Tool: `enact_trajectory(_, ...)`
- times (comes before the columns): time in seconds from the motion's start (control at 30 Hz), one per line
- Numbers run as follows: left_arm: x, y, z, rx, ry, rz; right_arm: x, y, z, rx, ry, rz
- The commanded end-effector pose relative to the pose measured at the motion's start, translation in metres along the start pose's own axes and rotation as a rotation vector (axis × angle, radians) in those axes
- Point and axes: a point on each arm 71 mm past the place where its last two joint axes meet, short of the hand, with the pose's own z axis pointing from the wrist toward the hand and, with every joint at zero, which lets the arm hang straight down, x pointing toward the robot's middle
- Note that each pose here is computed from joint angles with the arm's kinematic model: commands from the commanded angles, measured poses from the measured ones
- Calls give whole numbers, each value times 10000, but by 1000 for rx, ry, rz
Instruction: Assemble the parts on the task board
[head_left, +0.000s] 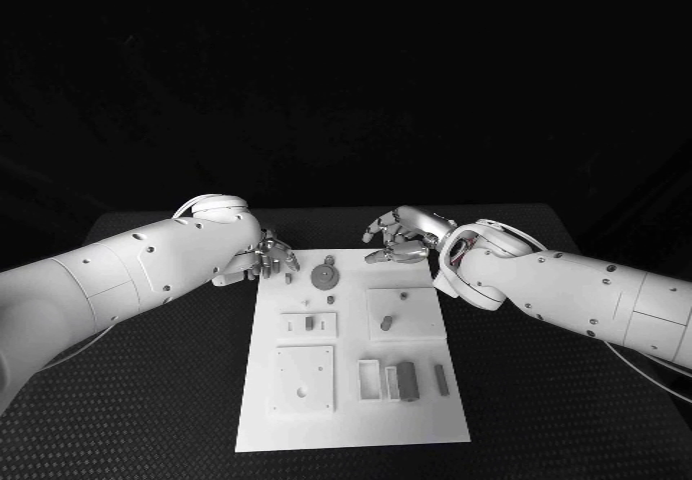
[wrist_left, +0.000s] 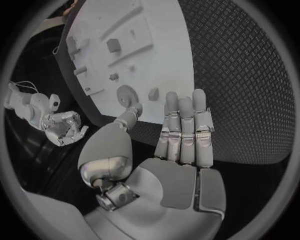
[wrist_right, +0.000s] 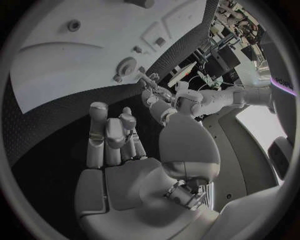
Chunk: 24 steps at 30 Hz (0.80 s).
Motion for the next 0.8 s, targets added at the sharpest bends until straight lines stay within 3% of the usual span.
enact_trajectory(0.03,33,-41,6,24,27,15,10,10,2,-4,11,1)
enact_trajectory(0.53,96,-64,39,31,50,11,15,15,8,-5,12,1)
enact_trajectory(0.8,93,-38,47,27,53,6,15,15,7,-4,13,2)
